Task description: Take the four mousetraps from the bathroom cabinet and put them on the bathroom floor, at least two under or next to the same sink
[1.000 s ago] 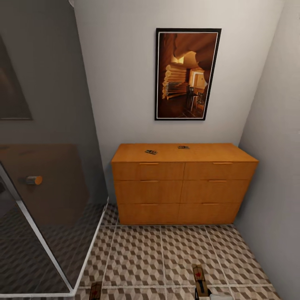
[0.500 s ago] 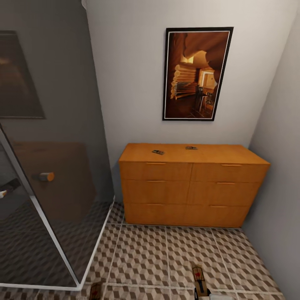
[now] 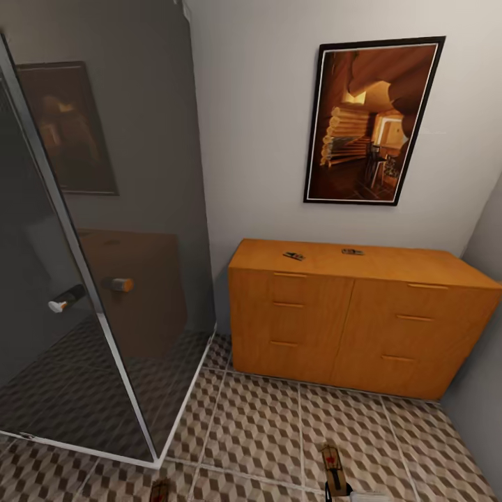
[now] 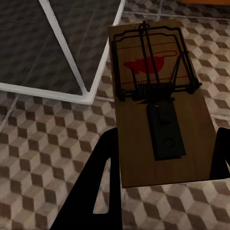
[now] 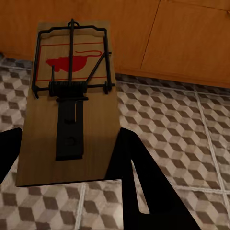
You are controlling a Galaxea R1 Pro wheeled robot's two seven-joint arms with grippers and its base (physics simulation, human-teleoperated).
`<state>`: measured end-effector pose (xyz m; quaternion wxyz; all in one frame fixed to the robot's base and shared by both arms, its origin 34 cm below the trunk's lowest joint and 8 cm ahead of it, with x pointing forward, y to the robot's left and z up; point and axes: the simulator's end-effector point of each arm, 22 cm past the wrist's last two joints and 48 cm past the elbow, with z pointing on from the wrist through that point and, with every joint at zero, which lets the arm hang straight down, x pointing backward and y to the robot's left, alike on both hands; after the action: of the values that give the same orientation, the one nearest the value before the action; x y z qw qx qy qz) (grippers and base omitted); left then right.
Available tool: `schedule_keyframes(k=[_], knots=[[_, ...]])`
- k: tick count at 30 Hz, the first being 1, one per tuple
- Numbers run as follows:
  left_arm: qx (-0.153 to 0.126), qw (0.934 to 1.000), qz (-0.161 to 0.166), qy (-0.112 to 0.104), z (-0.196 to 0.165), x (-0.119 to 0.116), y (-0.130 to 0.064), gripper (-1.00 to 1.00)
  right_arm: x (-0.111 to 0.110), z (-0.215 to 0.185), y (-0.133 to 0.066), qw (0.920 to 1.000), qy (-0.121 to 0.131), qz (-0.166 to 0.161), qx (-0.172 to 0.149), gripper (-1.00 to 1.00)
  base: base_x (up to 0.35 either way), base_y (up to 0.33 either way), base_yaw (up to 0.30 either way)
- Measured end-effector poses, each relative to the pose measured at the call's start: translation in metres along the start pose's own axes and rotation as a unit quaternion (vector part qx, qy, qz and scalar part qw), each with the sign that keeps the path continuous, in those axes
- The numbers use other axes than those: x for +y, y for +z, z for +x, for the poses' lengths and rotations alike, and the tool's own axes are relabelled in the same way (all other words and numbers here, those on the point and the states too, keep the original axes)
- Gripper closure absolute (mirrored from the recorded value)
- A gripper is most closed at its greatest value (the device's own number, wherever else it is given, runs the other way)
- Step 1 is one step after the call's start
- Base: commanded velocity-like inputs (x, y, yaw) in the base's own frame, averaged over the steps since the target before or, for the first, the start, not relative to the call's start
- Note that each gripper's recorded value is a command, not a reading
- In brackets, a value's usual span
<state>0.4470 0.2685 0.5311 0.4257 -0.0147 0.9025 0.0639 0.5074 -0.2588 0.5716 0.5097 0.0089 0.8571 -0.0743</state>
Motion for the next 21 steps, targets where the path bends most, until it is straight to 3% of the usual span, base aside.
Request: schedule_keyframes(k=[13, 21], knots=[[0.001, 1.0, 0.0, 0.0, 0.0007, 0.0, 0.0001, 1.0, 0.0, 0.0002, 0.0003, 1.0, 0.0, 0.0, 0.0, 1.0, -0.253, 0.0, 0.267], [0.001, 1.0, 0.0, 0.0, 0.0005, 0.0, -0.0002, 1.0, 0.0006, -0.0001, 0.0, 1.0, -0.001, -0.002, 0.0, 1.0, -0.056, 0.0, 0.267]])
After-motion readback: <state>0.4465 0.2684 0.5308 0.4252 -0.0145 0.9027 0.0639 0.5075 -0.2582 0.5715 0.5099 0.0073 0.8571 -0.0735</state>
